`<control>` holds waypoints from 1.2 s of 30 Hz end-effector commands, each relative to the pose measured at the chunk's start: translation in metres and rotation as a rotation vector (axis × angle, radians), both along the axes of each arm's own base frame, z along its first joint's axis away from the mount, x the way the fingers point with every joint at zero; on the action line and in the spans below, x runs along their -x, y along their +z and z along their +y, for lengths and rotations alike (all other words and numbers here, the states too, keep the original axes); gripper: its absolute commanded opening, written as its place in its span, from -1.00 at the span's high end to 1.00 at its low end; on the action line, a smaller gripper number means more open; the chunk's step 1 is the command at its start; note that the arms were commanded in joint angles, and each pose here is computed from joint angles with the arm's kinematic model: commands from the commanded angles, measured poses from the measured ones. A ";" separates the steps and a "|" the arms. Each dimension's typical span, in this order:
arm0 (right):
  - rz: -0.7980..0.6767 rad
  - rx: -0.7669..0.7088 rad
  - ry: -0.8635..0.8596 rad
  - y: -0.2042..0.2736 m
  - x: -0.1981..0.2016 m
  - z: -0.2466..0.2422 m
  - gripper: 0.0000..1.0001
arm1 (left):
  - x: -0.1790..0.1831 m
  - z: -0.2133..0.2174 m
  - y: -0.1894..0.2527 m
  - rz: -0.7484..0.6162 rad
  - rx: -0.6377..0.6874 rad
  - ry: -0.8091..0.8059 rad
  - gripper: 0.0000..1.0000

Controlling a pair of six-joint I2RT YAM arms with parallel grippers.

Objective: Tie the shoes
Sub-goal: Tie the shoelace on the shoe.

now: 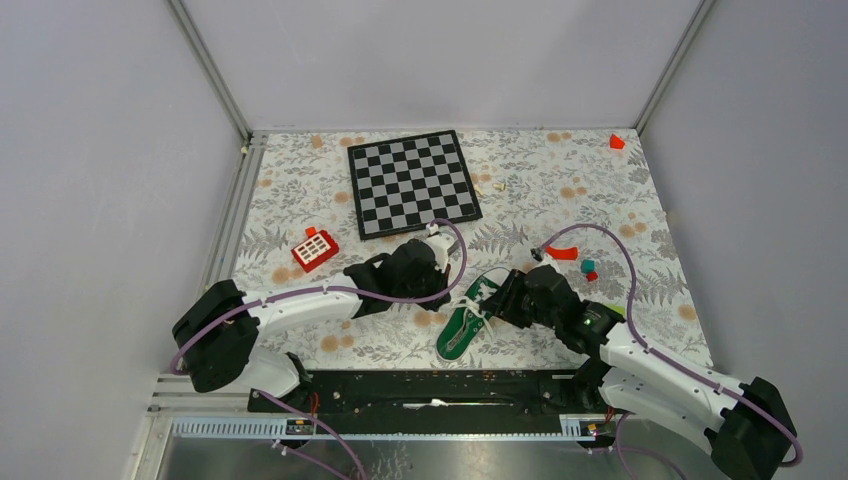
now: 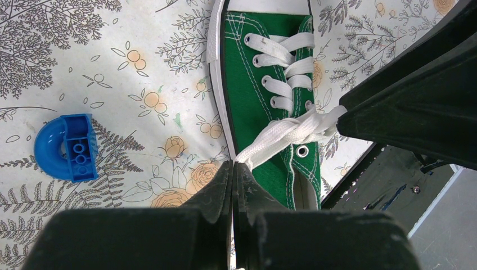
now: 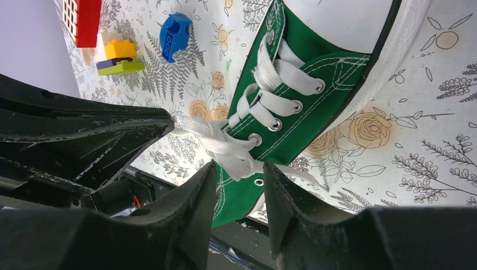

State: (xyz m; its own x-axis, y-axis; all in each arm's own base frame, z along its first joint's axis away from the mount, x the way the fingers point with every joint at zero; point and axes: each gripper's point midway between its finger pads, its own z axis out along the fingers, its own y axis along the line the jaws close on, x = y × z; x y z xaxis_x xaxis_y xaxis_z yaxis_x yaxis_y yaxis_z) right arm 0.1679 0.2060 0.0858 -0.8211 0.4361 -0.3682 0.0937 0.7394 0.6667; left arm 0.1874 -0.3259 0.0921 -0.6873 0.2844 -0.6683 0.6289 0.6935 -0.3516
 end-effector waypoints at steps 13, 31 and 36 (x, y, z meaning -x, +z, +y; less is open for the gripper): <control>-0.055 -0.059 -0.003 0.018 -0.011 0.011 0.58 | -0.006 -0.011 0.017 -0.036 0.061 -0.013 1.00; -0.132 0.006 -0.090 0.007 -0.009 -0.024 1.00 | -0.008 0.016 0.016 -0.046 0.037 0.046 1.00; -0.122 0.010 -0.107 -0.001 -0.007 -0.028 1.00 | -0.002 0.017 0.009 -0.016 0.041 0.047 1.00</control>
